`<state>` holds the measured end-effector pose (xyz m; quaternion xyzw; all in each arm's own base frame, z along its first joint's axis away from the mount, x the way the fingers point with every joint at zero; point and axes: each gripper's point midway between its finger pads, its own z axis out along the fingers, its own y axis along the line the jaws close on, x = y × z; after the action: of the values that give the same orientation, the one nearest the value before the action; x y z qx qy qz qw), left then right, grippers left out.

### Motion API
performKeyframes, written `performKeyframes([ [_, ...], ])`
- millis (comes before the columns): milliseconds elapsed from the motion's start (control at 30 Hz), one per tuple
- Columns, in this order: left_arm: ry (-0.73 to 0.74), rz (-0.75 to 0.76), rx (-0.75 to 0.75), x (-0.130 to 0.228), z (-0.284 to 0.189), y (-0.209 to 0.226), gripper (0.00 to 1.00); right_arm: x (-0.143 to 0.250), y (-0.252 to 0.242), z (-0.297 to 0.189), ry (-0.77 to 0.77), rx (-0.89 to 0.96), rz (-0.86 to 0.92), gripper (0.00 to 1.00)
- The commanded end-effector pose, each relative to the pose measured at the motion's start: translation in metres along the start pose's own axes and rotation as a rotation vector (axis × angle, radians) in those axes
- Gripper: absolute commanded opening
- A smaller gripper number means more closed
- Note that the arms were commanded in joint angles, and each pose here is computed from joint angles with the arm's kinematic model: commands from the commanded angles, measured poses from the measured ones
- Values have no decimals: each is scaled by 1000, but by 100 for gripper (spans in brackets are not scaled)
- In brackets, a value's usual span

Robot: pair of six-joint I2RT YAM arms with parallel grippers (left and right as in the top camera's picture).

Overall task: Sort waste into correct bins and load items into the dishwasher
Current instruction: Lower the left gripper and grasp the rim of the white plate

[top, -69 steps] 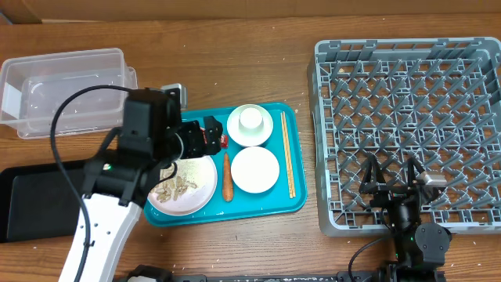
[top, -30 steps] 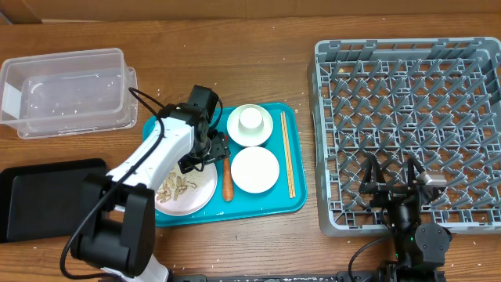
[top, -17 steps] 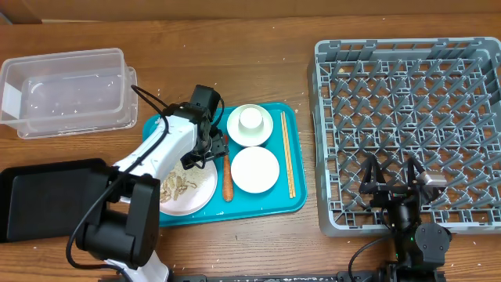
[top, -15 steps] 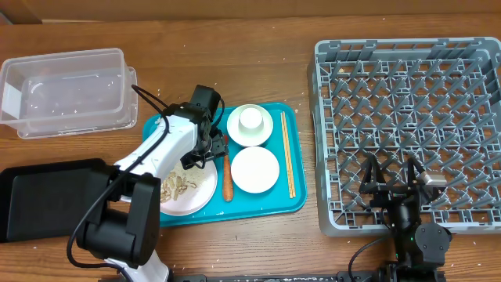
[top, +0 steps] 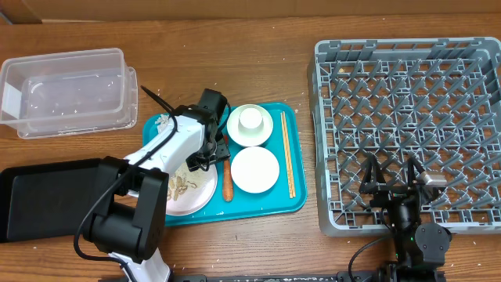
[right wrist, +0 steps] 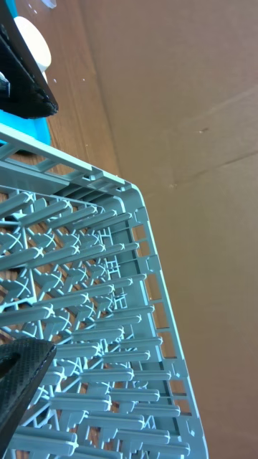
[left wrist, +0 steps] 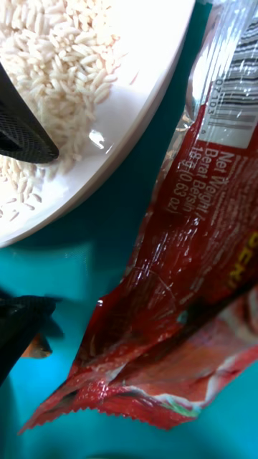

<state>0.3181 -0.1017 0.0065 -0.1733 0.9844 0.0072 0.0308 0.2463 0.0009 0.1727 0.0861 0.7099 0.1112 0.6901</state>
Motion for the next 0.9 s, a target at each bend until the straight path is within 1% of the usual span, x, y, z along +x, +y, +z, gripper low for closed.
performKeyframes([
  [0, -8, 4, -11, -2, 3, -4, 59, 0, -2, 0, -10, 9, -7, 100],
  [233, -2, 6, -26, 0, 3, -1, 41, 0, -2, 0, -10, 9, -7, 100],
  [400, -8, 8, -70, 0, 3, 7, 25, 0, -2, 0, -10, 9, -7, 100],
  [600, -2, 9, -77, 2, 2, 9, 13, 0, -2, 0, -10, 9, -7, 100],
  [633, 0, 9, -79, 2, 1, 9, 13, 1, -2, 0, -9, 9, -7, 100],
  [733, 7, 14, -87, 1, -6, 9, 5, 0, -2, 0, -10, 9, -7, 100],
  [767, 5, 15, -89, -1, -9, 8, 4, 0, -2, 0, -10, 9, -7, 100],
  [867, -4, 22, -90, -6, -17, 6, 4, 0, -2, 0, -10, 9, -7, 100],
])
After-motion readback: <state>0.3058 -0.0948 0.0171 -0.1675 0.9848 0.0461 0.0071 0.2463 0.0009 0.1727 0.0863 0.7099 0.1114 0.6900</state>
